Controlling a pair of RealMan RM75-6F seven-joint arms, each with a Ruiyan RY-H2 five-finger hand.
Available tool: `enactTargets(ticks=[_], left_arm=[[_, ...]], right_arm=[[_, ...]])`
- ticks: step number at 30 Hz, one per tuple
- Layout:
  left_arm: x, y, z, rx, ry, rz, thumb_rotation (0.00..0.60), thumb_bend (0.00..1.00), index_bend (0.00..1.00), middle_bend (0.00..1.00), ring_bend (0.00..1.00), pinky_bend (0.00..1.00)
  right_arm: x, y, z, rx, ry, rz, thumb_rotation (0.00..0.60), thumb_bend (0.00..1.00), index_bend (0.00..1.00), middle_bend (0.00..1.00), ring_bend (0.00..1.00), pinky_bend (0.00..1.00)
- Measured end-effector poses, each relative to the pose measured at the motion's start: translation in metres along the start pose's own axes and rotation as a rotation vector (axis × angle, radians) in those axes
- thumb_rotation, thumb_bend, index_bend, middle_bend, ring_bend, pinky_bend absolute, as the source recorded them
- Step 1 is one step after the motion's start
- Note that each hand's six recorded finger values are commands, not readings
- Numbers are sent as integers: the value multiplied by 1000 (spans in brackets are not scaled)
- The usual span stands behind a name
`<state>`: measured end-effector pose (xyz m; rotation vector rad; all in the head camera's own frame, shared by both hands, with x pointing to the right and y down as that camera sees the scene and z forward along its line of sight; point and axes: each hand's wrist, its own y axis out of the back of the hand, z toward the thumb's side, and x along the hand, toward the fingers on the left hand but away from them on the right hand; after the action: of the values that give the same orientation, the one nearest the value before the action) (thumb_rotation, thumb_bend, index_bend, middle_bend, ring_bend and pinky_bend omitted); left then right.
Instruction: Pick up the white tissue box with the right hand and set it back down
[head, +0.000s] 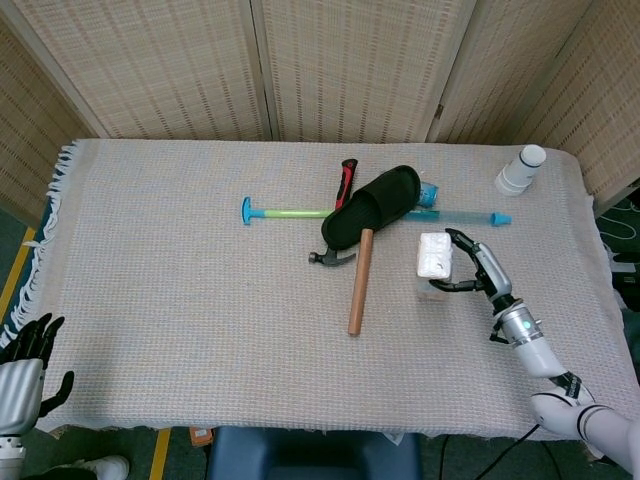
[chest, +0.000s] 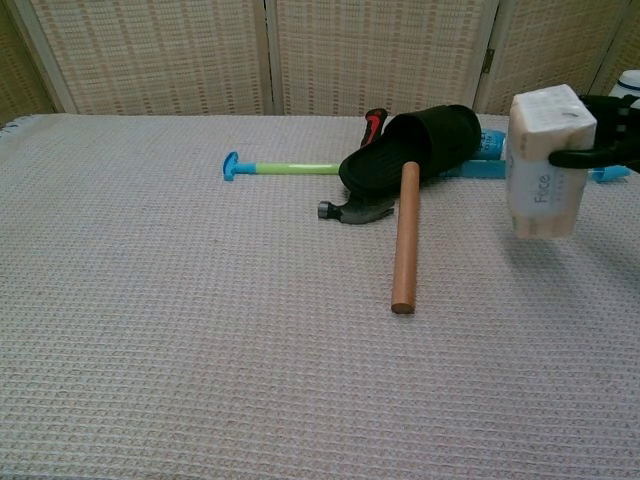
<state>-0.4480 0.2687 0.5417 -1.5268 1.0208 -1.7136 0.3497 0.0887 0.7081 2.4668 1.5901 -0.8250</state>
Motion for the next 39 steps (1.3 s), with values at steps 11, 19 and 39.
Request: enactTargets(ticks=[11, 19, 39], left_arm=[[1, 0, -2, 0, 6, -4, 600, 399, 66, 0, 0, 166], [2, -1, -3, 3, 11, -7, 600, 398, 66, 0, 0, 166], [0, 1, -1, -1, 5, 2, 600, 398, 66, 0, 0, 166]], right_arm=[[1, -12, -44, -102, -42, 65, 600, 125, 483, 391, 202, 0], [5, -16, -55, -74, -69, 94, 600, 126, 483, 391, 202, 0], [20, 5, -46, 135, -103, 177, 600, 132, 2, 73, 0, 0]])
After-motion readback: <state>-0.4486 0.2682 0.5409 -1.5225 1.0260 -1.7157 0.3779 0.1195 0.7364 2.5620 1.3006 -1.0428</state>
